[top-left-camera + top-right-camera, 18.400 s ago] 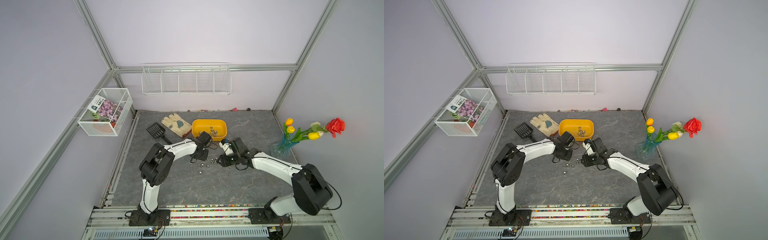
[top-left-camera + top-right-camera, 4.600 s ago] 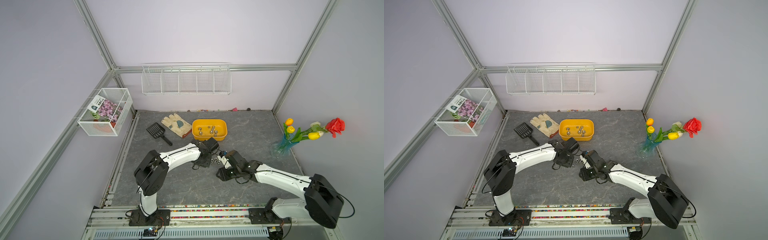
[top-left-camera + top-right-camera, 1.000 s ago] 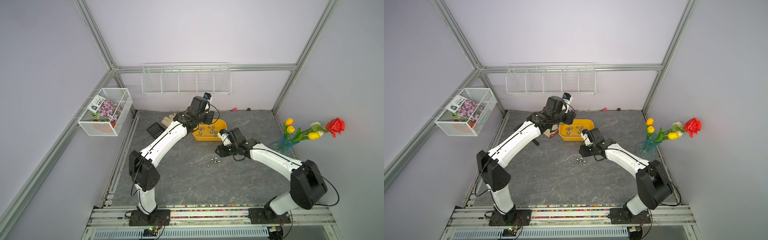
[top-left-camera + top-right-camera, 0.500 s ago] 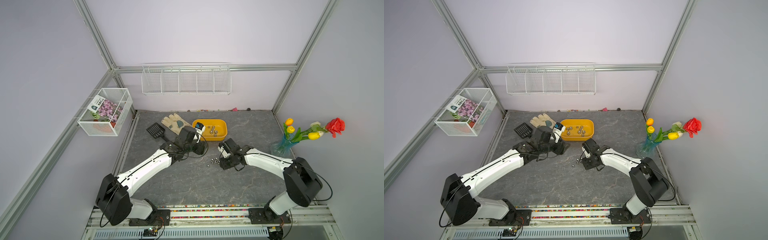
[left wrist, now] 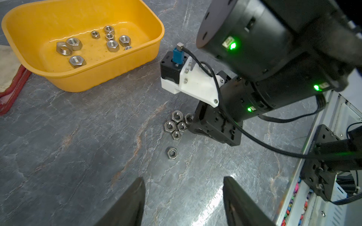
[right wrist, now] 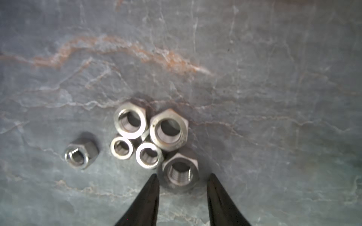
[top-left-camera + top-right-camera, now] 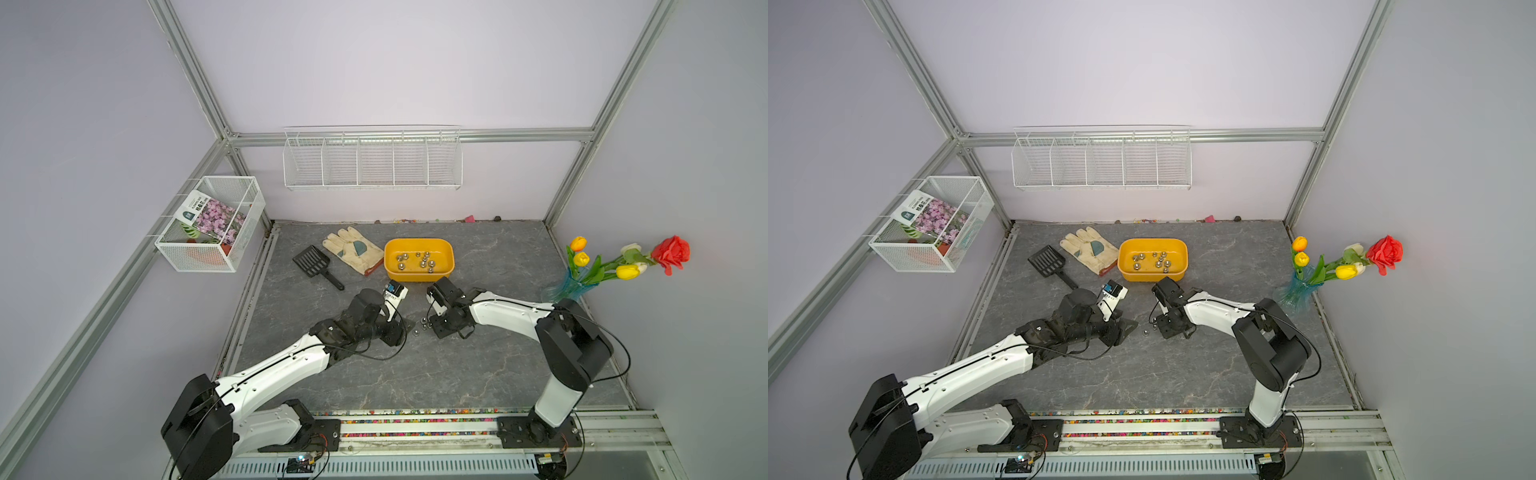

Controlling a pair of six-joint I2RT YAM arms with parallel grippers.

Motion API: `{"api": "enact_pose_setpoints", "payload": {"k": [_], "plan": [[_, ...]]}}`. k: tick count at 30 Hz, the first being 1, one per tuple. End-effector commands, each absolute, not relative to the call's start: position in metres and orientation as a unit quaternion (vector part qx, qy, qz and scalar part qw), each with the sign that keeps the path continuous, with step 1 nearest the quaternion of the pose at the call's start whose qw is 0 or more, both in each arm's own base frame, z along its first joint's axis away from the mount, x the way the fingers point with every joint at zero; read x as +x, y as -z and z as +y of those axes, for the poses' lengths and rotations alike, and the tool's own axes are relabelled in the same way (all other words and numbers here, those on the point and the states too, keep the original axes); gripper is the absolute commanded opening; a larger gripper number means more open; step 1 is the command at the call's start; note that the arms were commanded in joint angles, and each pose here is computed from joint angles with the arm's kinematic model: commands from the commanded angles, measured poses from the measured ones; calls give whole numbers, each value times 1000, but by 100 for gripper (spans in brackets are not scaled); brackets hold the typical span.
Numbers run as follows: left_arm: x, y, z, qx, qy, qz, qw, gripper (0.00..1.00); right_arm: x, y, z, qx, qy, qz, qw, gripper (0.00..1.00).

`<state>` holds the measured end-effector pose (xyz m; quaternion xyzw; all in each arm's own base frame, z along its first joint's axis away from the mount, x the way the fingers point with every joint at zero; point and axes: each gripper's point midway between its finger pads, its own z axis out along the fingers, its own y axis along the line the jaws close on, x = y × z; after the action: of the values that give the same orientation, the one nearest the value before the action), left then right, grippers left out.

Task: Put the nuts on the desktop into the storage box
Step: Pick up the nut from the center of the board.

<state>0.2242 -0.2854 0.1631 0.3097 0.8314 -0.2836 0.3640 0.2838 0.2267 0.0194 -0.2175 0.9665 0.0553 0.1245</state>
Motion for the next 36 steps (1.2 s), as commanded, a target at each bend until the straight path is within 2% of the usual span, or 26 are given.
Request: {"api": "enact_pose_setpoints", "payload": {"k": [1,10,23,28,36], "plan": [[223,-167,-287,308,294,822,378,66,281,1,219,-223,-27,969,101,43],[218,-162,-290,327,298,816,371,66,282,7,218,-223,-19,971,89,41],[217,-161,-292,333,303,812,371,66,275,2,211,-220,-14,972,87,25],[216,-162,-295,339,310,806,374,66,284,-13,214,-214,-12,971,103,24],[217,-164,-297,346,312,797,384,66,314,-63,231,-208,-40,966,152,24]]}}
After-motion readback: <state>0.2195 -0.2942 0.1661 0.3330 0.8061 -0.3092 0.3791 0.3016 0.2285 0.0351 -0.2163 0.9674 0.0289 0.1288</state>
